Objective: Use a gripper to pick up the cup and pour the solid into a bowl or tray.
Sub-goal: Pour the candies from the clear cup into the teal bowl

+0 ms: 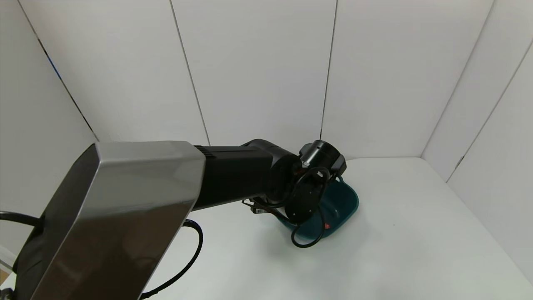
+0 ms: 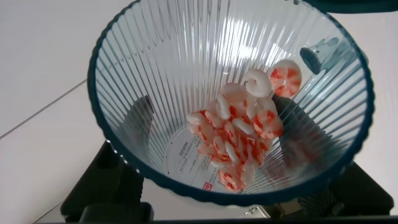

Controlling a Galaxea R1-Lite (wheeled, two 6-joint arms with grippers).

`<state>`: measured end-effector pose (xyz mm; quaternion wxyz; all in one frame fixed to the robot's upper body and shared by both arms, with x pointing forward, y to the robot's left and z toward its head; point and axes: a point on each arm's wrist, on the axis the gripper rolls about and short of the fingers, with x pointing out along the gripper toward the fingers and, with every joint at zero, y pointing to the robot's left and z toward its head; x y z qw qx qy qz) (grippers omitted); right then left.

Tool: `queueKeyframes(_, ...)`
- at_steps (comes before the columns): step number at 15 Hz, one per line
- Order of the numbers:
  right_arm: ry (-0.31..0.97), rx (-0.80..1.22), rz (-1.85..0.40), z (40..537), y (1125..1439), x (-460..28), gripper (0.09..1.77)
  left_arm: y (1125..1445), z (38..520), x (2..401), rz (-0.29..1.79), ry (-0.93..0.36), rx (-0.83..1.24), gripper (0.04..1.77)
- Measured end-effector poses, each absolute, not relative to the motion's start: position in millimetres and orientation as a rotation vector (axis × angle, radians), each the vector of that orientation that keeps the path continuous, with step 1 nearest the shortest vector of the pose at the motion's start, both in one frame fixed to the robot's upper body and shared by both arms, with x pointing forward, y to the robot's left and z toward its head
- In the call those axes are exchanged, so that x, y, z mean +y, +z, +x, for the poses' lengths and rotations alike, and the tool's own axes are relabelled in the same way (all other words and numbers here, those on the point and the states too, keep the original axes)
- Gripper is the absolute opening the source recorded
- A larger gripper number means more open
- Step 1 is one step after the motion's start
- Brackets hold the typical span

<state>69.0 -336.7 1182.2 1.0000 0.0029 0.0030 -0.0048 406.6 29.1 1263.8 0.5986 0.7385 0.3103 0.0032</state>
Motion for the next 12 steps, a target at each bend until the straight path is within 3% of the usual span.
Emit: queueKeyframes(12,-0.009,0.006,0.006,69.0,1182.2,-336.7,1.71,1256.2,398.5,15.1,1.788,0.059,0.699,1.31)
